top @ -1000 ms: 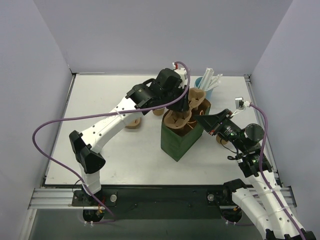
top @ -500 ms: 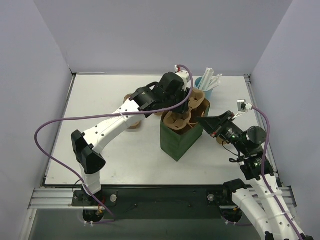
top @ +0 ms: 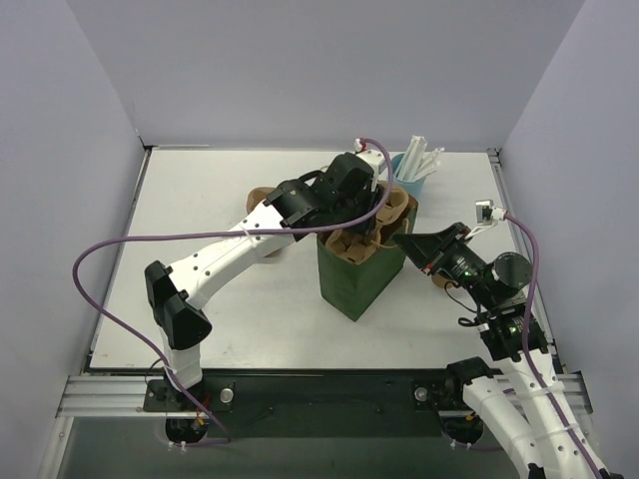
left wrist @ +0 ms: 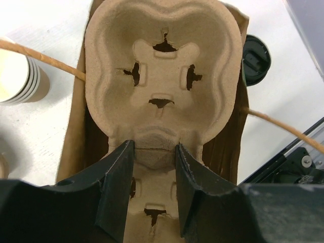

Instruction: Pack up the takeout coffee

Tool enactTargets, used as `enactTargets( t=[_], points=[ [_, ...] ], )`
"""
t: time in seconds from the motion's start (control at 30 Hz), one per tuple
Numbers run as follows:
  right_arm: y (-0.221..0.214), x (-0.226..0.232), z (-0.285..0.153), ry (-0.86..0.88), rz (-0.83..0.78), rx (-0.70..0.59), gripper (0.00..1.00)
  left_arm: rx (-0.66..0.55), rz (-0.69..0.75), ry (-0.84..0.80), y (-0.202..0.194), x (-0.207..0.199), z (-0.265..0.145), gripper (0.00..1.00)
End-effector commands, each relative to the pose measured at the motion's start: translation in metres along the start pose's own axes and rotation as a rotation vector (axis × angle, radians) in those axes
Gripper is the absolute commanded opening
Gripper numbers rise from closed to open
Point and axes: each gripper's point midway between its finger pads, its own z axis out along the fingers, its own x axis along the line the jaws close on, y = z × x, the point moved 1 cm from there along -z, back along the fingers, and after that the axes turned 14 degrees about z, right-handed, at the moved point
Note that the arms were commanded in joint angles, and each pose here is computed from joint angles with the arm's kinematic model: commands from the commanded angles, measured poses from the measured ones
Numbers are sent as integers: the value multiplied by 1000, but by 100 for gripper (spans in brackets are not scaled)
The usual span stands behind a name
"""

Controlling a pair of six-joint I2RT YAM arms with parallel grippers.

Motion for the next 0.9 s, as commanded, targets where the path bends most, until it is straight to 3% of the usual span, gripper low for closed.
enactTargets(
  t=[0.0,0.87],
  points=[
    [14,16,0,40,-47,-45,0,16,27,35,-4,6,-19,20],
    [2,0,6,32,1,-9,0,73,60,181,-26,23,18,20]
  ],
)
